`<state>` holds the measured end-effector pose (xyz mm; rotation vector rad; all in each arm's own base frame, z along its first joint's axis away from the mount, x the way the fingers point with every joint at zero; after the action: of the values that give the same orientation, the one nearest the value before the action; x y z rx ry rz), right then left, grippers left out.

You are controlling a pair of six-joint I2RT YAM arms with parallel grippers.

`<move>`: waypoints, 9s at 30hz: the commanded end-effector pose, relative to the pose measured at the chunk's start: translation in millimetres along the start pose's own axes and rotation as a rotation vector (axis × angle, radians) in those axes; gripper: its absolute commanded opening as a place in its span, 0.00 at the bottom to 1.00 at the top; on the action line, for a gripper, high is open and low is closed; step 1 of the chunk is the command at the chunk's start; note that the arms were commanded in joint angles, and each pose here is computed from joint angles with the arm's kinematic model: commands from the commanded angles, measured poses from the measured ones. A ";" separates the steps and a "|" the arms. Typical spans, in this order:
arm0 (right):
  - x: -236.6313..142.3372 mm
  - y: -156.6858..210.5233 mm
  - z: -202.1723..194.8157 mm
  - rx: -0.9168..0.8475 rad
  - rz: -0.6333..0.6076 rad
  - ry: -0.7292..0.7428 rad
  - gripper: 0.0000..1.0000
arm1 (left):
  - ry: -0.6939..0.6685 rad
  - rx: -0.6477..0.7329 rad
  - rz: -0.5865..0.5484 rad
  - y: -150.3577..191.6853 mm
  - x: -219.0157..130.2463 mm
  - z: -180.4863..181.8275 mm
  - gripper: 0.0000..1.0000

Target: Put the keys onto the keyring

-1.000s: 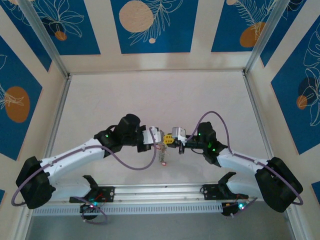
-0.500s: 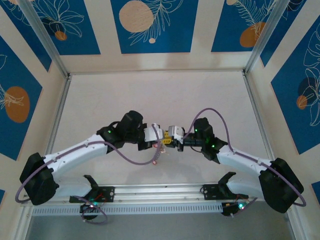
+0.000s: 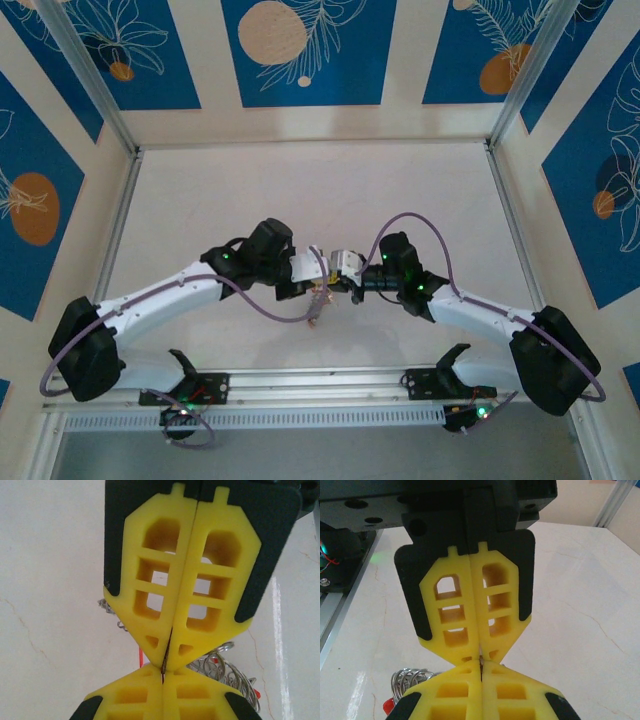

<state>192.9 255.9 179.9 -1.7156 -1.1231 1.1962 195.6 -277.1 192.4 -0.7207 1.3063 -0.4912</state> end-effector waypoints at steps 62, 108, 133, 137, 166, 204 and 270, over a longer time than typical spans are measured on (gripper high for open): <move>-10.1 -27.0 -13.5 -0.031 -0.245 -0.014 0.00 | -0.076 0.072 -0.367 -15.1 -41.7 -0.3 0.36; -12.6 -16.1 -11.7 -0.029 -0.139 -0.017 0.00 | -0.011 0.000 -0.292 -11.7 -11.2 11.6 0.00; -3.1 -3.5 -13.2 0.033 0.022 -0.058 0.17 | -0.089 0.171 0.008 -16.8 -6.2 7.8 0.00; -0.9 -2.2 -10.5 0.038 0.029 -0.073 0.06 | -0.091 0.169 -0.008 -18.9 -7.5 7.8 0.00; -17.6 -21.2 -8.1 -0.034 -0.198 -0.041 0.00 | -0.076 0.152 -0.258 -9.2 -7.3 -12.2 0.14; -2.5 -0.7 -9.1 0.028 -0.057 -0.065 0.00 | -0.042 0.222 0.021 -7.7 -4.7 -5.9 0.11; -9.9 -17.2 -8.6 0.037 -0.210 -0.103 0.00 | -0.159 0.456 -0.233 -2.3 -18.8 2.5 0.23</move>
<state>195.3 246.8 188.0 -1.4859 -1.2320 1.1975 195.0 -261.5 198.9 -0.5478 0.9204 -0.8240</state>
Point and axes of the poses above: each hand's point on the last joint's axis, 136 mm out from that joint toward the fingers, its own x axis out along the fingers, its own z axis along the line the jaws close on, y = z × x, the point moved 4 cm from there along -x, back along the fingers, and after that the axes turned 7 degrees about -x, right-handed, at the moved point
